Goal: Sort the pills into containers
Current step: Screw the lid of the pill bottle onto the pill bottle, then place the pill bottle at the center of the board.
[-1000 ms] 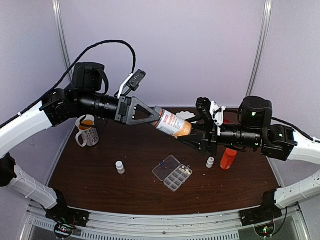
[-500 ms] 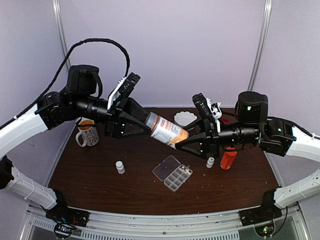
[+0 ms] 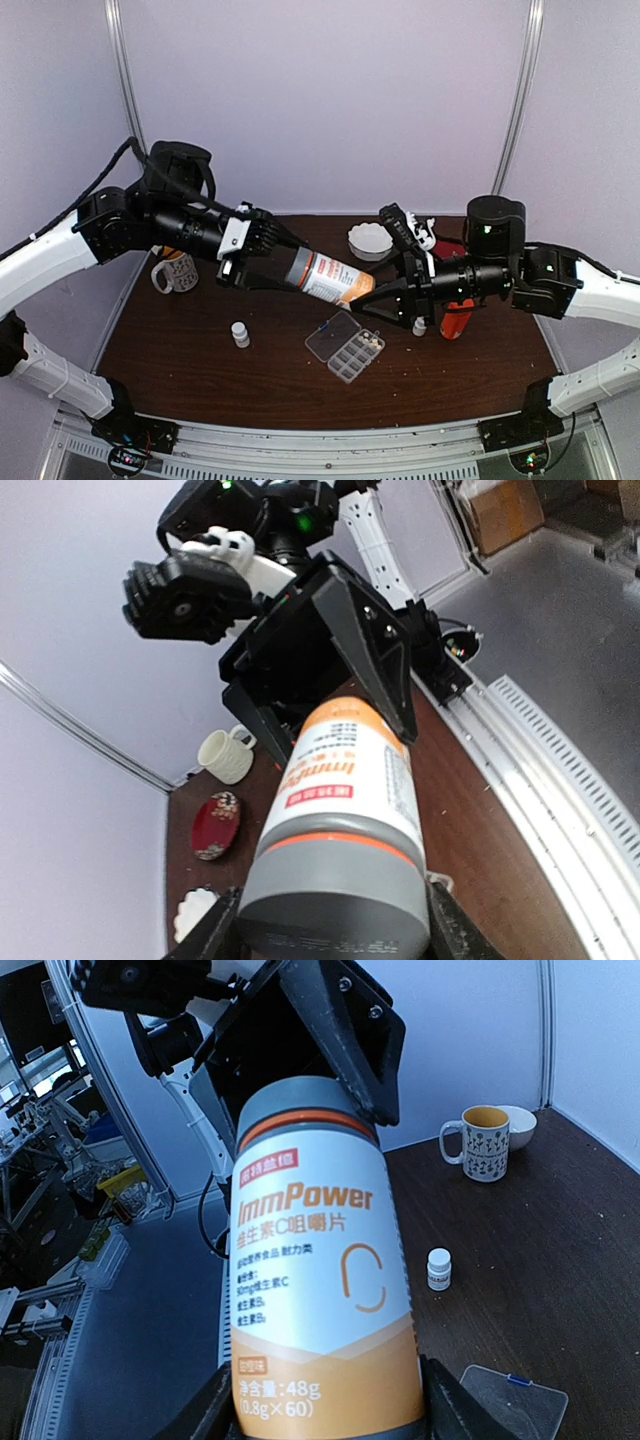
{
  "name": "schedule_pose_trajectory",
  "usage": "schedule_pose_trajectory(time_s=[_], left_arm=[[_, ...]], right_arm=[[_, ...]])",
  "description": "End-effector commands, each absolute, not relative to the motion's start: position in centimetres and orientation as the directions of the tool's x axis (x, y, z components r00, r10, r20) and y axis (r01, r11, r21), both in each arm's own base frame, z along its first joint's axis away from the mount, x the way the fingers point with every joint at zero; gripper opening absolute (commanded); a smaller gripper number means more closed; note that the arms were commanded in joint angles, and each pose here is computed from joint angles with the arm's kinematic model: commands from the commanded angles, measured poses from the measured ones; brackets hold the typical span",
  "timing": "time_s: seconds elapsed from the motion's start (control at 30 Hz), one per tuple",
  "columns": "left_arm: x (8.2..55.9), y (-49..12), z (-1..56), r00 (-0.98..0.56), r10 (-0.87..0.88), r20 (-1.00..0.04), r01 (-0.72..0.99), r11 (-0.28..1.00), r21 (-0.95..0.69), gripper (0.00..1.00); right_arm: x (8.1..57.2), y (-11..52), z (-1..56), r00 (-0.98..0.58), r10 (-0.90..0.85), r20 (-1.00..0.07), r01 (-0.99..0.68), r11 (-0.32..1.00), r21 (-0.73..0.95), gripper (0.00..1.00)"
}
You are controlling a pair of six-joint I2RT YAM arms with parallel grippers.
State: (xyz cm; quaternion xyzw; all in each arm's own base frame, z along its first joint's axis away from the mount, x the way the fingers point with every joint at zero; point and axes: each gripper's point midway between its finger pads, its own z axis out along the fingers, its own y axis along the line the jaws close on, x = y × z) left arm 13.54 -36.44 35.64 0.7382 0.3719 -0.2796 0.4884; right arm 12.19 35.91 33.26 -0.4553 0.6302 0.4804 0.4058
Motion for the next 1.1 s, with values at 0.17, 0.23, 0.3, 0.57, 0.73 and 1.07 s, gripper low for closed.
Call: schedule_pose_trajectory(time_s=[0.17, 0.23, 0.3, 0.57, 0.73, 1.07], left_arm=[[16.7, -37.8, 35.9, 0.893, 0.269, -0.361, 0.425, -0.240, 0.873, 0.00], [16.9, -37.6, 35.6, 0.884, 0.290, -0.367, 0.437, -0.234, 0.868, 0.00], [16.9, -37.2, 35.4, 0.877, 0.302, -0.374, 0.446, -0.222, 0.867, 0.00], [17.2, -35.2, 34.7, 0.781, 0.399, -0.481, 0.569, -0.136, 0.811, 0.00], [17.7, -34.1, 33.6, 0.591, 0.470, -0.655, 0.743, -0.001, 0.670, 0.00], [26.8, -27.8, 28.4, -0.231, 0.710, -0.665, 0.703, 0.594, 0.391, 0.00]], right_arm=[[10.2, 36.3, 38.3, -0.289, -0.042, -0.956, -0.957, -0.016, 0.290, 0.00], [10.6, 36.2, 37.8, -0.277, -0.056, -0.959, -0.961, 0.016, 0.277, 0.07], [11.2, 35.9, 37.1, -0.265, -0.071, -0.962, -0.963, 0.062, 0.261, 0.16], [13.3, 33.9, 34.4, -0.208, -0.122, -0.971, -0.959, 0.221, 0.177, 0.84], [14.2, 32.6, 33.1, -0.173, -0.134, -0.976, -0.945, 0.302, 0.126, 0.92], [16.0, 30.7, 32.9, -0.127, -0.103, -0.986, -0.899, 0.432, 0.071, 0.92]])
